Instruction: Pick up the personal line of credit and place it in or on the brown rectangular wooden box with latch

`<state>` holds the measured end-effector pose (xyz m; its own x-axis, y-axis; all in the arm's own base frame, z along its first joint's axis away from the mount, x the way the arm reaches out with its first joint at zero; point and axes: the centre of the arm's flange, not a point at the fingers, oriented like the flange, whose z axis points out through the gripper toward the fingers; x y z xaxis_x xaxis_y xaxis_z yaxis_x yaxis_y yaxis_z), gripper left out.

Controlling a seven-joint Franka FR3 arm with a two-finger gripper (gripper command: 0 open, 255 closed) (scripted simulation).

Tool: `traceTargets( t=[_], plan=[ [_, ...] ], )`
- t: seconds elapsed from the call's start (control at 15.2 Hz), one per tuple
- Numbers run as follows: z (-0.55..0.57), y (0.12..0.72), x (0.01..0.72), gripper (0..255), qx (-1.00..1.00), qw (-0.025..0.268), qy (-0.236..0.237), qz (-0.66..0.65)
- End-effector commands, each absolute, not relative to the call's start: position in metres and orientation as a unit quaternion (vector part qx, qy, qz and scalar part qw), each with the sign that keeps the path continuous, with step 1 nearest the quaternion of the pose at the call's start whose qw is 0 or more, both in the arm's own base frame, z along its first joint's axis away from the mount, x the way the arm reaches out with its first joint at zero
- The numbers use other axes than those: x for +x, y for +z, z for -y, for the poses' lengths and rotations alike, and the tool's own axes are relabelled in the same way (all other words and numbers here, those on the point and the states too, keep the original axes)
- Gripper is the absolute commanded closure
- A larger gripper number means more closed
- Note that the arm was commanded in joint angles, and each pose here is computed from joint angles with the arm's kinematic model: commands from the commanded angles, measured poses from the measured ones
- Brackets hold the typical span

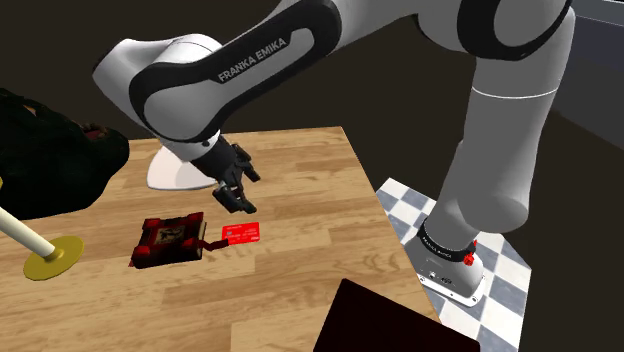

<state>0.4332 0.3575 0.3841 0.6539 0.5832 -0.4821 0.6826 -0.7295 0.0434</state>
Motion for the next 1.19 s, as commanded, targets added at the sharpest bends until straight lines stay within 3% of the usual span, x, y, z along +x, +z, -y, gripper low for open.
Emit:
traceTargets(
  t=[0.0,0.2,1.12],
  plan=[
    [-0.383,0.367,0.428,0,0.889,0.116,-0.239,-0.372],
    [-0.418,0.344,0.418,0,0.869,0.123,-0.260,-0.402],
    [-0.401,0.310,0.404,0,0.869,0.123,-0.260,-0.402]
  ],
)
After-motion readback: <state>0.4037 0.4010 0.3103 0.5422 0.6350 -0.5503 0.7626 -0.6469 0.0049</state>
